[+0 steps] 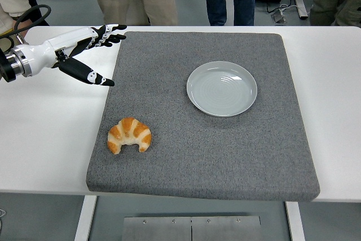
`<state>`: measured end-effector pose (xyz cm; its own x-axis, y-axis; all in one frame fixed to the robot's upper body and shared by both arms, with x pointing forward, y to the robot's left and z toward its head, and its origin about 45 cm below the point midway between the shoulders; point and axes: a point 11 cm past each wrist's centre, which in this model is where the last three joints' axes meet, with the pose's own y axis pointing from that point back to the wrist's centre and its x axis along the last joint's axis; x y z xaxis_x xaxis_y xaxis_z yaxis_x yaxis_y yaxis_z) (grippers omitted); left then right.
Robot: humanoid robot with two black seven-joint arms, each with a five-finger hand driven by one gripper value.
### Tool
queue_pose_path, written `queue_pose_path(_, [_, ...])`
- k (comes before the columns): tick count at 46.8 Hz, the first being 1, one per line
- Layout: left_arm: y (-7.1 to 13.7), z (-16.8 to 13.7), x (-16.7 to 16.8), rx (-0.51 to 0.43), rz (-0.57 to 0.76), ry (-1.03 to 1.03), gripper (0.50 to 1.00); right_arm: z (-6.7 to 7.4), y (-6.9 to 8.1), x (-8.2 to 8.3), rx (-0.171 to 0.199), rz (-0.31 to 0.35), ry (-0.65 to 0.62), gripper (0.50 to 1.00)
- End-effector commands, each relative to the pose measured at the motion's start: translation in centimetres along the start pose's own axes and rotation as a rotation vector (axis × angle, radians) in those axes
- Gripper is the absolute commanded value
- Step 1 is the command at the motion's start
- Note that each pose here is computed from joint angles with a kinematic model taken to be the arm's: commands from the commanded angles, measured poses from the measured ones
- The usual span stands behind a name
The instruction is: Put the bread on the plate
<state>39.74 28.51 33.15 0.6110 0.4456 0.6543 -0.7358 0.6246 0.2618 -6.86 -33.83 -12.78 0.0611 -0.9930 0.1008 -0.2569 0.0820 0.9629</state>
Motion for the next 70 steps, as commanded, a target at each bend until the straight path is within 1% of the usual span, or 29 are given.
queue_pose_path(1, [0.1,0.7,-0.6,-0.009,-0.055,-0.048,0.939,0.0,0.0,0.0,0.0,0.0,0.0,1.0])
queue_pose_path(4, [0.1,1.0,-1.0,-0.007,-0.084,-0.117,0.939,0.0,0.0,0.0,0.0,0.0,0.001,1.0])
queue_pose_path(9, [0.7,1.1,-1.0,0.014,-0.099,-0.228,0.94,0.0,0.0,0.0,0.0,0.0,0.0,1.0])
queue_pose_path(16, [0.8,0.6,-2.0,0.021,-0.123,-0.221,0.94,0.0,0.0,0.0,0.0,0.0,0.0,1.0])
queue_pose_path(24, [1.7,-0.5,-4.9,0.031,-0.199,-0.198,0.94,0.0,0.0,0.0,0.0,0.0,0.0,1.0])
queue_pose_path(25, [1.9,-0.6,-5.2,0.028,-0.207,-0.193,0.942,0.0,0.0,0.0,0.0,0.0,0.0,1.0])
queue_pose_path(27, [2.1,-0.8,-6.0,0.017,-0.224,-0.177,0.972,0.0,0.0,0.0,0.0,0.0,0.001,1.0])
queue_pose_path(32, [2.3,-1.2,-6.8,-0.006,-0.242,-0.158,0.974,0.0,0.0,0.0,0.0,0.0,0.0,1.0])
queue_pose_path(37, [2.3,-1.2,-7.0,-0.006,-0.246,-0.16,0.969,0.0,0.0,0.0,0.0,0.0,0.0,1.0])
queue_pose_path(42, [2.1,-1.5,-7.5,0.002,-0.262,-0.224,0.963,0.0,0.0,0.0,0.0,0.0,0.0,1.0])
queue_pose_path(45, [1.9,-1.7,-7.7,0.001,-0.249,-0.255,0.958,0.0,0.0,0.0,0.0,0.0,0.0,1.0])
queue_pose_path(62, [0.6,-2.1,-10.2,-0.032,-0.218,-0.247,0.958,0.0,0.0,0.0,0.0,0.0,0.001,1.0])
queue_pose_path(70, [0.8,-2.9,-11.5,-0.023,-0.23,-0.243,0.958,0.0,0.0,0.0,0.0,0.0,0.0,1.0])
